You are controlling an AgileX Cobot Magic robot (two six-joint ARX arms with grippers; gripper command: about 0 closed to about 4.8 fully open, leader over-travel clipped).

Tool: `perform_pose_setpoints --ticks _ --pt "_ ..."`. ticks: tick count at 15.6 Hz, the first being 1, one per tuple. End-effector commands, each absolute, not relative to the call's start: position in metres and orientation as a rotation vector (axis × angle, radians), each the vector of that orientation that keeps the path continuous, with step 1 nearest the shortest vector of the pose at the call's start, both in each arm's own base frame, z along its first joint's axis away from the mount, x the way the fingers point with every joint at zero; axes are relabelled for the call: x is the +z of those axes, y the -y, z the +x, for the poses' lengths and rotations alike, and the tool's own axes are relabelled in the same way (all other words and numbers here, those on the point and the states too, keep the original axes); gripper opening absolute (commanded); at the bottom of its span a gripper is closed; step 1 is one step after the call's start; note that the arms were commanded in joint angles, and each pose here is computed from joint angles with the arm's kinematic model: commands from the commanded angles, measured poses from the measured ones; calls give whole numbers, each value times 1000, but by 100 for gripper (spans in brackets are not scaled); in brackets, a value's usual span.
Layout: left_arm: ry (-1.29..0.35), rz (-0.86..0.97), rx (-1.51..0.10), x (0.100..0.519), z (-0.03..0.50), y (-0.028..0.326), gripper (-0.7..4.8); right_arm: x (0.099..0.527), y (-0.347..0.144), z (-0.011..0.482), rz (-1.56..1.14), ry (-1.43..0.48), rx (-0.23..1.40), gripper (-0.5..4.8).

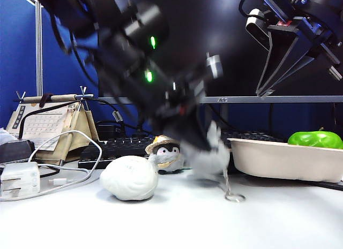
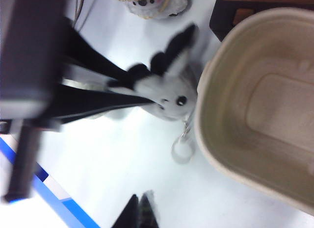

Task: Place the tilting octopus upright.

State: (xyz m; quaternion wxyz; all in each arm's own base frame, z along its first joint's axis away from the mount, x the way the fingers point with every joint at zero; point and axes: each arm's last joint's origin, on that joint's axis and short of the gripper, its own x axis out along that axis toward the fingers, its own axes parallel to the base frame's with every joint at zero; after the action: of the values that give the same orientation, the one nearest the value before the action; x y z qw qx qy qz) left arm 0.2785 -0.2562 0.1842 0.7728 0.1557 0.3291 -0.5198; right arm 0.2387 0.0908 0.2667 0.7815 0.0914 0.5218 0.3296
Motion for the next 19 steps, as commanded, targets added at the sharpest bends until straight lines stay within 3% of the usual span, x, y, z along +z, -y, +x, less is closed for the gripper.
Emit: perform_pose_setpoints --ticks 1,7,10,13,19 --pt "-692 293 -1120 205 273 253 -6 269 -91 239 192 -1107 723 0" --pt "-672 240 -1108 247 255 237 -6 270 -93 239 214 -1092 775 0" --pt "-668 118 -1115 269 246 231 -6 272 -94 238 239 -1081 861 2" --pt "-716 8 -1240 273 242 232 -6 272 -95 238 263 -1081 904 113" --pt "-712 1 -1260 274 241 233 -6 272 -96 236 290 -1097 945 113"
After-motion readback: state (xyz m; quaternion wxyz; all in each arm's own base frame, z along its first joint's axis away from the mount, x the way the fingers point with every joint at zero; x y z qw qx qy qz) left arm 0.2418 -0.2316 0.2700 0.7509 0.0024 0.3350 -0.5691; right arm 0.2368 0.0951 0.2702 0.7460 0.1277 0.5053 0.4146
